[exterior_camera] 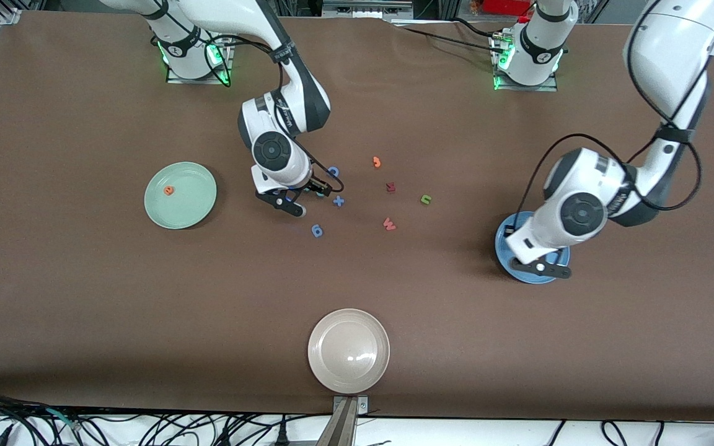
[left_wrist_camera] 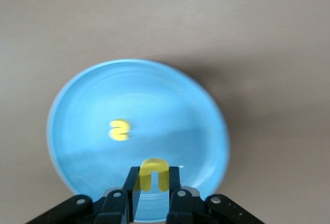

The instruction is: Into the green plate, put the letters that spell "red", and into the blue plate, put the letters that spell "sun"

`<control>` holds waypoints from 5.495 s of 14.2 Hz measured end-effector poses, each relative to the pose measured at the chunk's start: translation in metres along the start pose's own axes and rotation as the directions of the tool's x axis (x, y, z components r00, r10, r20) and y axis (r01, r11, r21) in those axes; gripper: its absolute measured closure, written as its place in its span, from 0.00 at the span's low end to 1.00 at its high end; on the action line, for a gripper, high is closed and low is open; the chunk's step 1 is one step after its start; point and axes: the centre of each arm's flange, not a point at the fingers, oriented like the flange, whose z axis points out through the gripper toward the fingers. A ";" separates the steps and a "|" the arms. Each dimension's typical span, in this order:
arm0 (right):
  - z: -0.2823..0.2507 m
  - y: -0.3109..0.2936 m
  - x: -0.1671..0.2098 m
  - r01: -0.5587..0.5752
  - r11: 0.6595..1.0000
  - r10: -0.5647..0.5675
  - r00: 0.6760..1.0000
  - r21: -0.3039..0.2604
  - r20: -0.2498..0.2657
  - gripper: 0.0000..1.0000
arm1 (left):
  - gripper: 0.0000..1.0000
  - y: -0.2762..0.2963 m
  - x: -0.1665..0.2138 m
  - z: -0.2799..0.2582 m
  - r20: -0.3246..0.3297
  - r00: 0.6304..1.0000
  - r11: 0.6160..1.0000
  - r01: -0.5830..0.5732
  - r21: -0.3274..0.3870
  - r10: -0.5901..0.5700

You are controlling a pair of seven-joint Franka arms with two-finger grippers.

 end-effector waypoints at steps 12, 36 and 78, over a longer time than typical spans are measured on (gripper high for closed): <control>0.025 0.016 0.004 0.006 0.999 -0.006 1.000 -0.048 -0.007 0.25 | 0.22 -0.012 0.006 0.048 -0.011 1.000 0.998 0.003 -0.063 -0.004; 0.034 0.005 -0.008 0.023 0.999 -0.025 0.999 -0.023 -0.048 0.83 | 0.01 0.272 -0.072 0.070 0.034 0.960 0.953 0.279 -0.118 -0.277; 0.020 0.305 0.165 0.360 0.931 -0.348 0.923 -0.050 0.167 0.64 | 0.32 0.248 0.032 0.060 -0.224 0.974 0.997 -0.057 -0.049 0.044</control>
